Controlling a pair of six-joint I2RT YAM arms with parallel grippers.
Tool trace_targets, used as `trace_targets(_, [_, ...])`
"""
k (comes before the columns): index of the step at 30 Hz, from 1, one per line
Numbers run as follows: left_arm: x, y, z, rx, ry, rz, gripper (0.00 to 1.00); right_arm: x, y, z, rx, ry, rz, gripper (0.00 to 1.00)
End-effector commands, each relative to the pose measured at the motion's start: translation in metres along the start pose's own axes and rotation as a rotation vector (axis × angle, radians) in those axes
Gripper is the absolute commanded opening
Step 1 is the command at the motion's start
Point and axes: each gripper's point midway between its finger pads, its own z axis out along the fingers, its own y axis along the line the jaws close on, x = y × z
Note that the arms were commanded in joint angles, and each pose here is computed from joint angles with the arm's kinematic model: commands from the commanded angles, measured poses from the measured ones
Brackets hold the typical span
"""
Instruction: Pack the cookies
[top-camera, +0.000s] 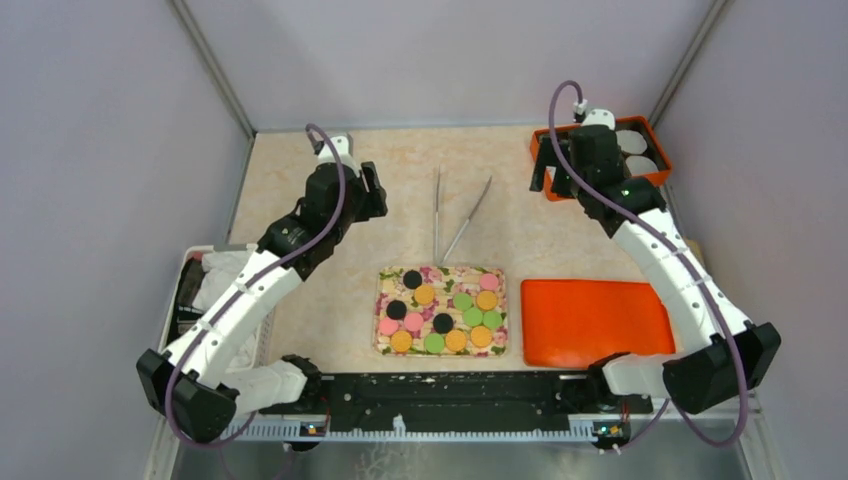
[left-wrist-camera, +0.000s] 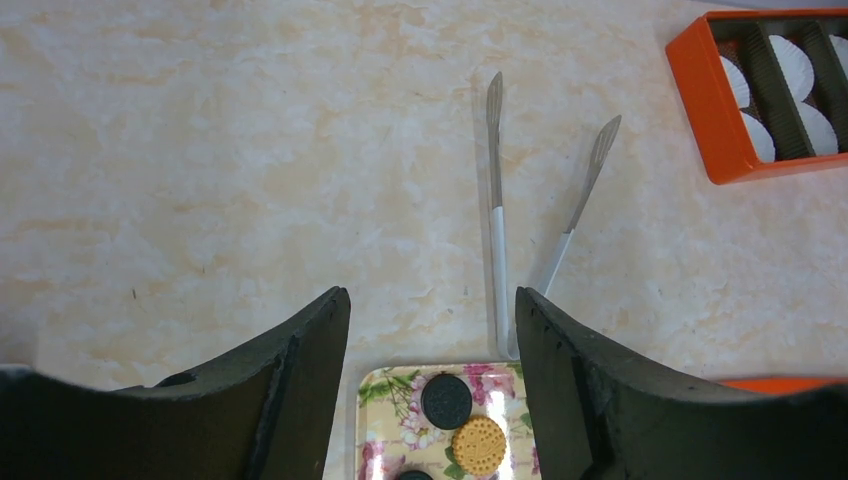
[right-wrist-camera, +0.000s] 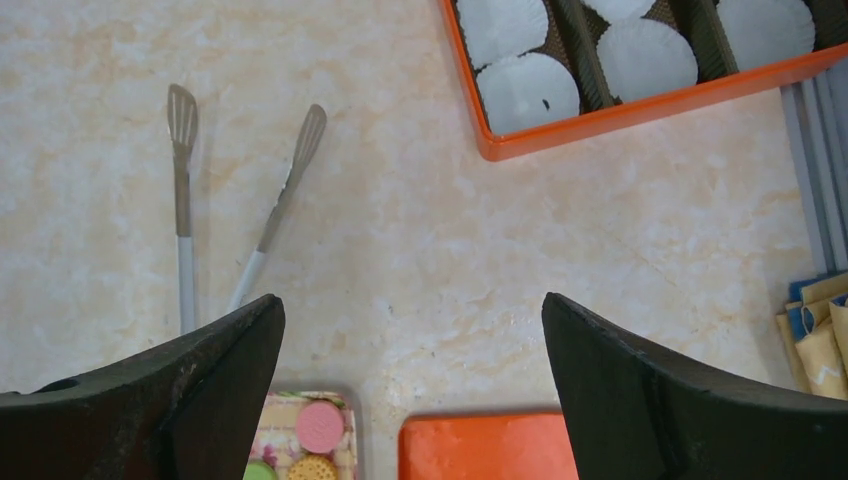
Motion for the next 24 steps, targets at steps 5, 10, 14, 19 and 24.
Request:
trace_targets(5, [0.005,0.004,0.013,-0.035,-0.004,0.004,0.69,0.012,0.020,0.034,-0.062,0.018,-0.077,0.99])
trace_targets(10, [0.014,0.005,0.023,-0.046,0.007,0.011,0.69,0.007,0.029,0.070,-0.021,0.065,-0.127,0.95])
trace_targets(14, [0.017,0.007,0.033,-0.075,0.027,0.036,0.69,0.004,0.032,0.107,0.041,0.110,-0.158,0.87])
trace_targets(19, [0.018,0.006,0.046,-0.084,0.018,0.063,0.69,0.006,0.025,0.163,0.090,0.181,-0.161,0.87])
trace_targets(24, [0.025,0.006,0.062,-0.102,0.044,0.095,0.70,0.001,0.009,0.207,0.090,0.221,-0.104,0.87])
